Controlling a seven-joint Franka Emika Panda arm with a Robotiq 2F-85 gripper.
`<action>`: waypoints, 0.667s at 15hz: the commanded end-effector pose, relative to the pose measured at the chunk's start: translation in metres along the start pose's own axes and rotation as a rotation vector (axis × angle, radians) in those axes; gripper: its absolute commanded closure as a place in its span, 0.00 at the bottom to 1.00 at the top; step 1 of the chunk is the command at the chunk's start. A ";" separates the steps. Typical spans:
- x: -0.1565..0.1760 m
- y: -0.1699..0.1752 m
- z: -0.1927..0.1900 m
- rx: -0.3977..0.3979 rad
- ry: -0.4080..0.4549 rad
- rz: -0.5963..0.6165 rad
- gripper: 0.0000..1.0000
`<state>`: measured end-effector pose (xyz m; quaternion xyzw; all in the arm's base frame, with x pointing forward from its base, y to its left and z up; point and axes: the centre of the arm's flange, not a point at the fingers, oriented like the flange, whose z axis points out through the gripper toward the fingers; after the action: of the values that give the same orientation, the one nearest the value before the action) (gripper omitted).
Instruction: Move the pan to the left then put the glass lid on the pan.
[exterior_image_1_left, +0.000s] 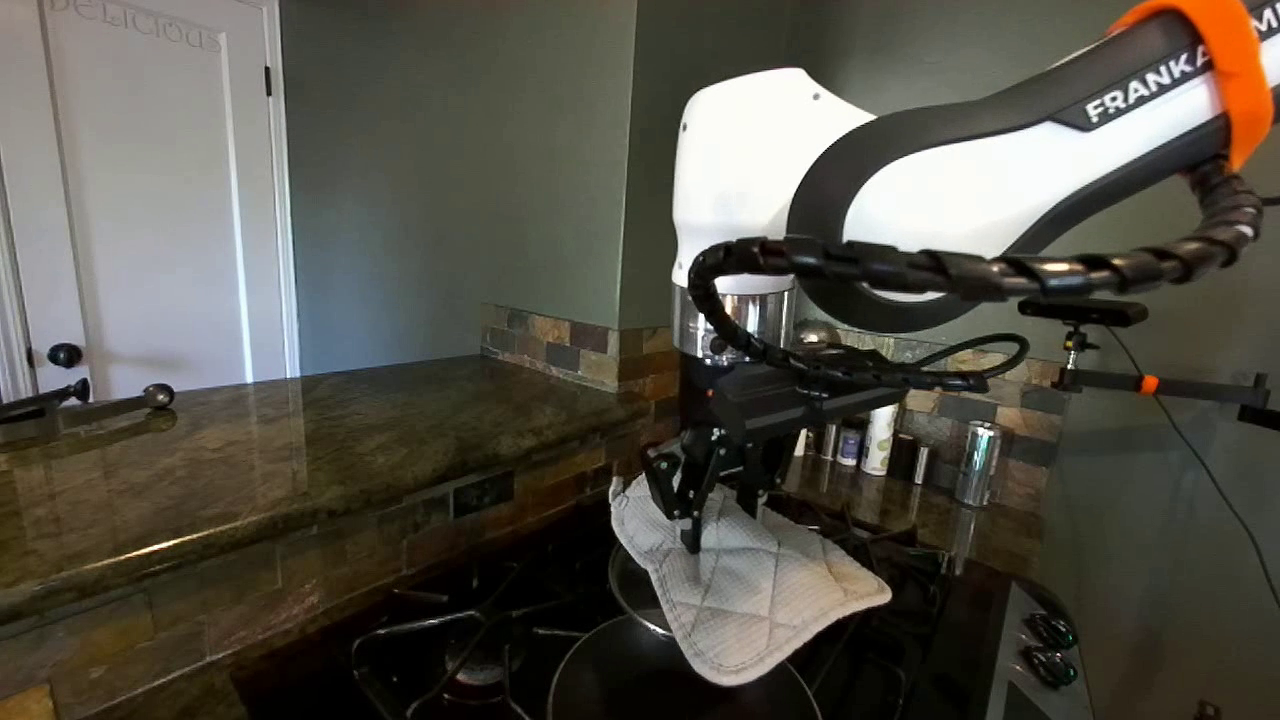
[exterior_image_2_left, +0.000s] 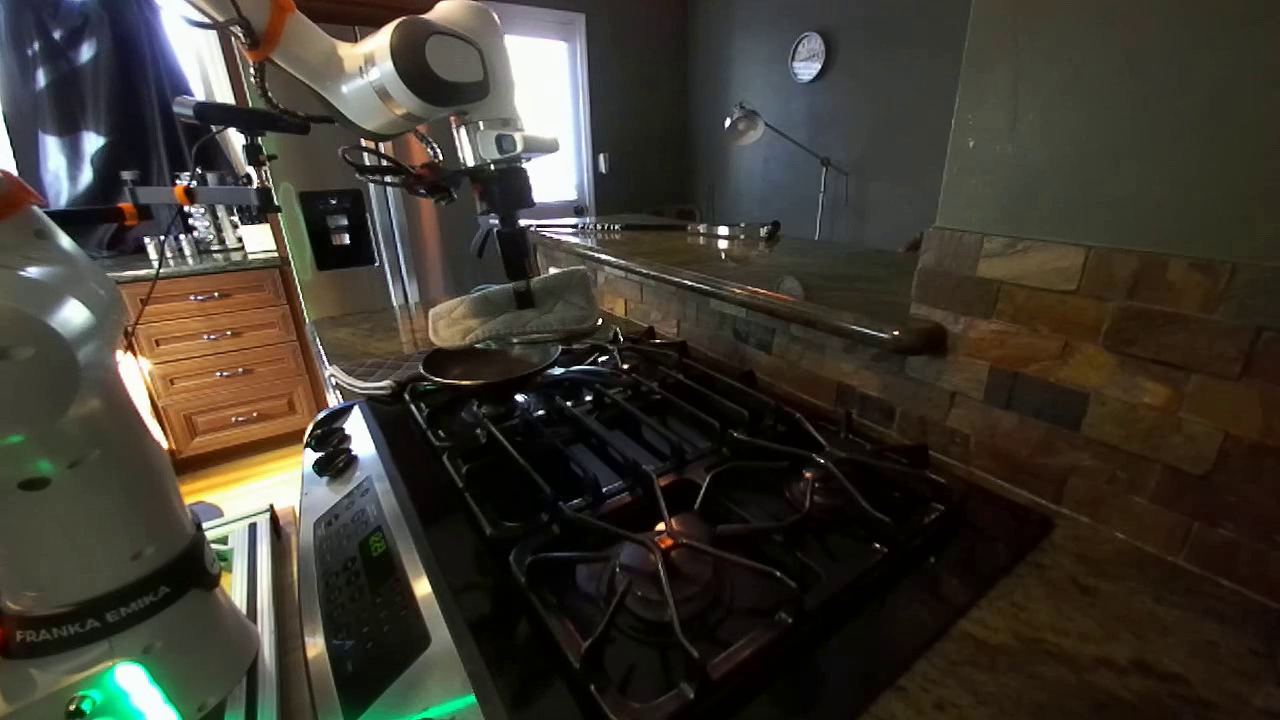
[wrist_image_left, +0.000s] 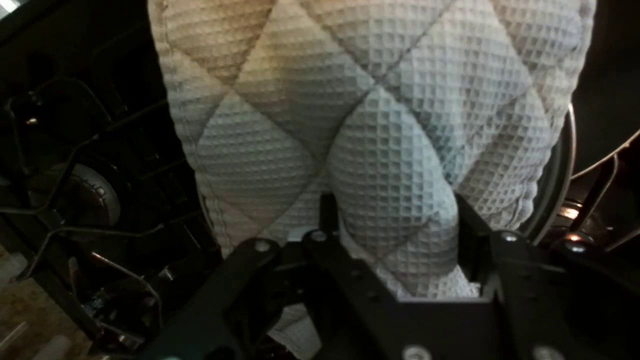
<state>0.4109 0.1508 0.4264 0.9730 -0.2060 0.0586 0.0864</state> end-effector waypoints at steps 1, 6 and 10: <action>-0.021 -0.006 -0.005 -0.005 -0.022 0.049 0.70; -0.037 -0.018 -0.004 0.025 0.001 0.097 0.70; -0.046 -0.023 -0.005 0.030 0.014 0.106 0.70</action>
<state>0.3930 0.1842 0.4184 0.9649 -0.2437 0.0552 0.0812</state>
